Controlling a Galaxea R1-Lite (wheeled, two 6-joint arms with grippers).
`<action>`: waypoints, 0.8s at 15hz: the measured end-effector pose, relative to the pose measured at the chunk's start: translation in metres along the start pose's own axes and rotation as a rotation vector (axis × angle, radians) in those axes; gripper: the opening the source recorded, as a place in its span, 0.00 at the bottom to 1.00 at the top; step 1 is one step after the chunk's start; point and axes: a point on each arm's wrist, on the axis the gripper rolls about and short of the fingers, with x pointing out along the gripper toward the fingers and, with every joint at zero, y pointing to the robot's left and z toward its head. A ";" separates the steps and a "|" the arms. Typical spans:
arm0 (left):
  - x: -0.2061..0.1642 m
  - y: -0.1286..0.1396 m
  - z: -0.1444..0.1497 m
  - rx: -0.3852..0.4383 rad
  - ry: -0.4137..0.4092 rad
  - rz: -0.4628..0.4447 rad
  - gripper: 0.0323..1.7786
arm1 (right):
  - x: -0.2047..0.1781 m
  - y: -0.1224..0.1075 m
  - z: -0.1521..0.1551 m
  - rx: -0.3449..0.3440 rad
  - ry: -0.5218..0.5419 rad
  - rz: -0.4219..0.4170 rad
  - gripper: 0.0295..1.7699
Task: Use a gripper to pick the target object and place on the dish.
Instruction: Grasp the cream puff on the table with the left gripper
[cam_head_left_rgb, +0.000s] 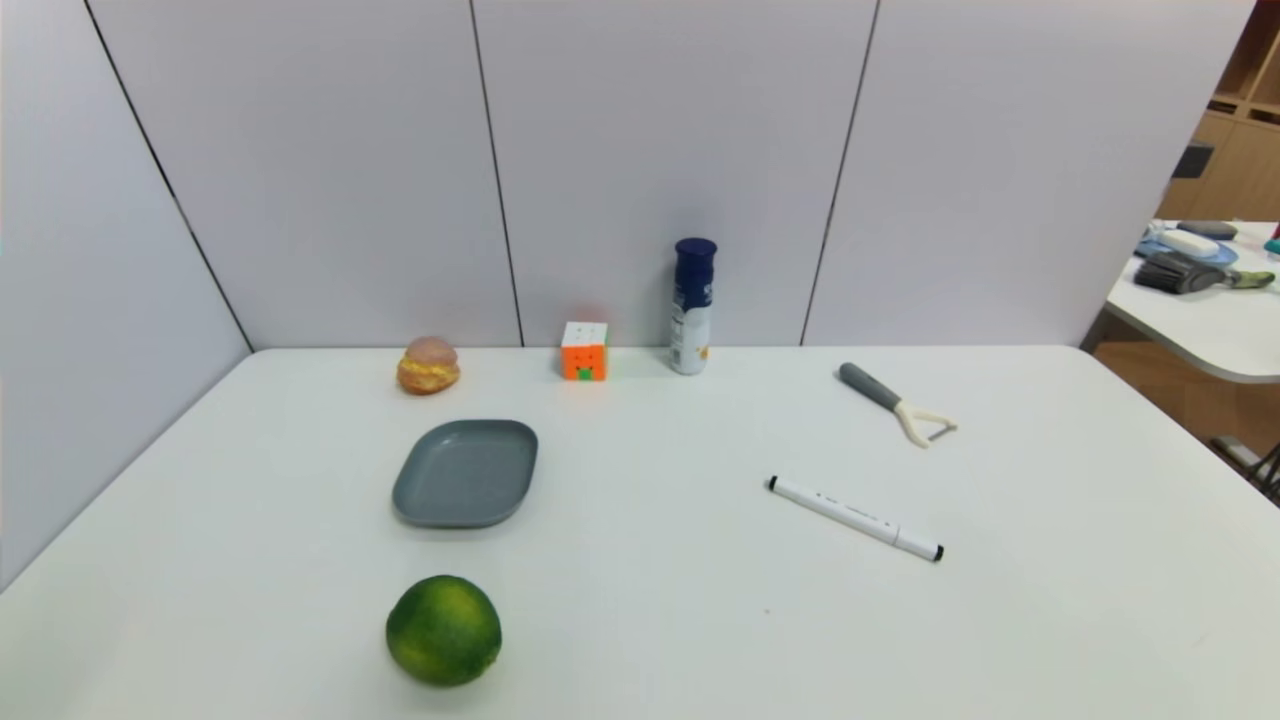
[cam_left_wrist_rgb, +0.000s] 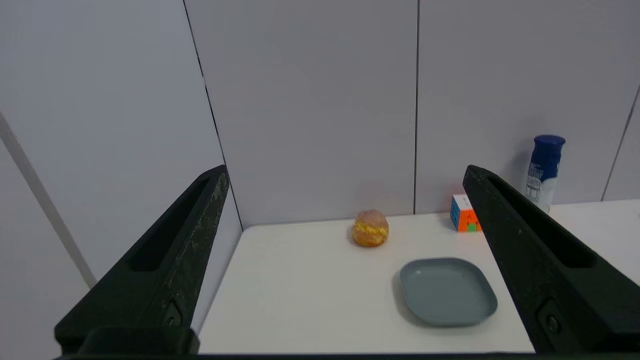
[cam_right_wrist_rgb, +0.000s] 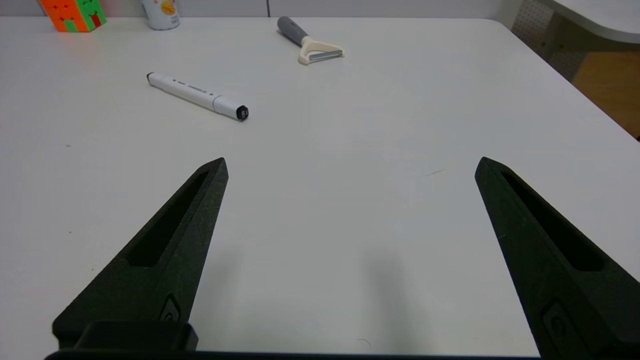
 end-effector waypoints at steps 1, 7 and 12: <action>0.016 0.002 0.023 0.014 -0.027 0.003 0.95 | 0.000 0.000 0.000 0.000 0.000 0.000 0.97; 0.132 0.012 0.112 0.040 -0.109 0.006 0.95 | 0.000 0.000 0.000 0.000 0.000 0.000 0.97; 0.231 0.011 0.100 0.038 0.101 -0.025 0.95 | 0.000 0.000 0.000 0.000 0.000 0.000 0.97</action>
